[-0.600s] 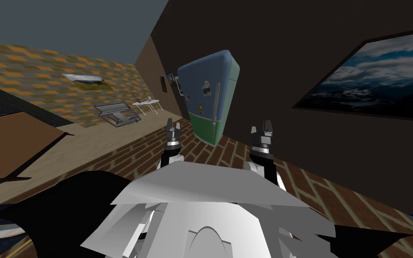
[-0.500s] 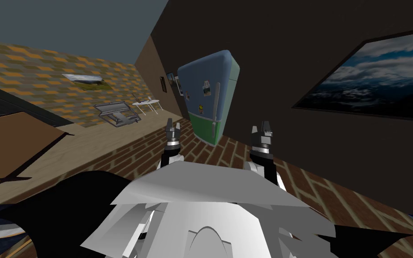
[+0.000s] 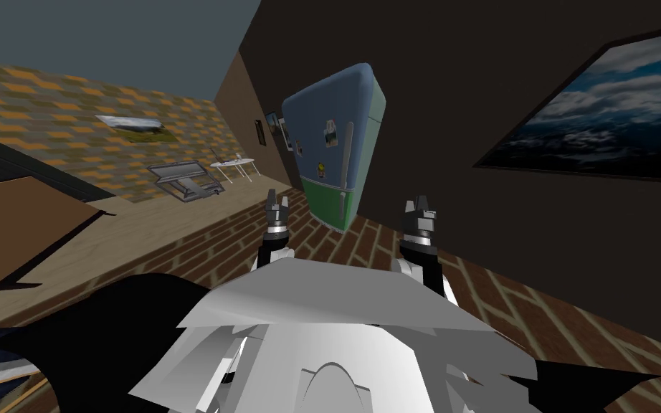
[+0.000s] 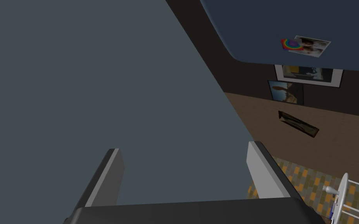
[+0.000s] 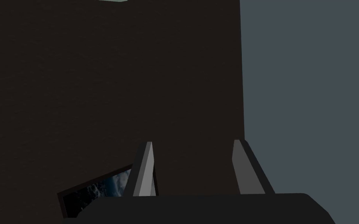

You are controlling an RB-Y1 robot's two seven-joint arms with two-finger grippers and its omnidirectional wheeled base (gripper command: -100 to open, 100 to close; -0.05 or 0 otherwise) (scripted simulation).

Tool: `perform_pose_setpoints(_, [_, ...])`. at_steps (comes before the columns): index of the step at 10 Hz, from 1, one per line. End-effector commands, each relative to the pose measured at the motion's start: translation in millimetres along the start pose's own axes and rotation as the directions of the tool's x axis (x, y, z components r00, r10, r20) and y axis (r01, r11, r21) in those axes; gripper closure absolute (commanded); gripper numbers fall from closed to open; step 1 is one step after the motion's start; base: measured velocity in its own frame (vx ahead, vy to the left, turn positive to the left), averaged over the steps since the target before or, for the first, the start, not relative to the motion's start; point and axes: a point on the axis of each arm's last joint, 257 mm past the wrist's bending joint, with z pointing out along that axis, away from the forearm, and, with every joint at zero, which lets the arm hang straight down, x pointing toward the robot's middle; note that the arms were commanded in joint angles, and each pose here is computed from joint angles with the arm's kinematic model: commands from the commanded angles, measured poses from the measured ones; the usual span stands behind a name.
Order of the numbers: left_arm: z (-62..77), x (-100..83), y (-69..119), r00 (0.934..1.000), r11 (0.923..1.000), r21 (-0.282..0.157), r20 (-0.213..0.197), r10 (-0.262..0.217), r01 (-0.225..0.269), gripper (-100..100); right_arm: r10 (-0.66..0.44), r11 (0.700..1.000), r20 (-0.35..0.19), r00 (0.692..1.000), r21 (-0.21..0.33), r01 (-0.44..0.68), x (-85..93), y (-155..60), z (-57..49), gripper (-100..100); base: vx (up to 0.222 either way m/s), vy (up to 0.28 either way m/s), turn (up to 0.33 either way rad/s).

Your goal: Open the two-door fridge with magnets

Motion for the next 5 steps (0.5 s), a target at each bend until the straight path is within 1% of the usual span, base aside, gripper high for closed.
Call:
perform_pose_setpoints(1, [0.0, 0.0, 0.0, 1.0000, 1.0000, 0.000, 0.000, 0.000, 0.000, 0, 0.000, 1.000, 0.000, 1.000, 0.000, 0.000, 0.0, 0, 0.0, 0, 0.000, 0.000, 0.000])
perform_pose_setpoints(3, [0.0, 0.0, 0.0, 1.0000, 1.0000, 0.000, 0.000, 0.000, 0.000, 0, 0.000, 1.000, 0.000, 1.000, 0.000, 0.000, 0.0, 0, 0.0, 0, 0.000, 0.000, 0.000])
perform_pose_setpoints(4, [1.1, 8.6, 8.8, 0.9987, 0.9998, -0.010, -0.048, 0.019, -0.020, -100, 0.000, 1.000, 0.000, 1.000, 0.000, 0.000, 0.0, 0, 0.0, 0, 0.025, -0.002, -0.028])
perform_pose_setpoints(5, [1.8, 12.5, 14.5, 0.9973, 0.9995, -0.016, -0.068, 0.027, -0.029, -100, 0.000, 1.000, 0.000, 1.000, 0.000, 0.000, 0.0, 0, -0.1, 0, 0.037, -0.003, -0.032])
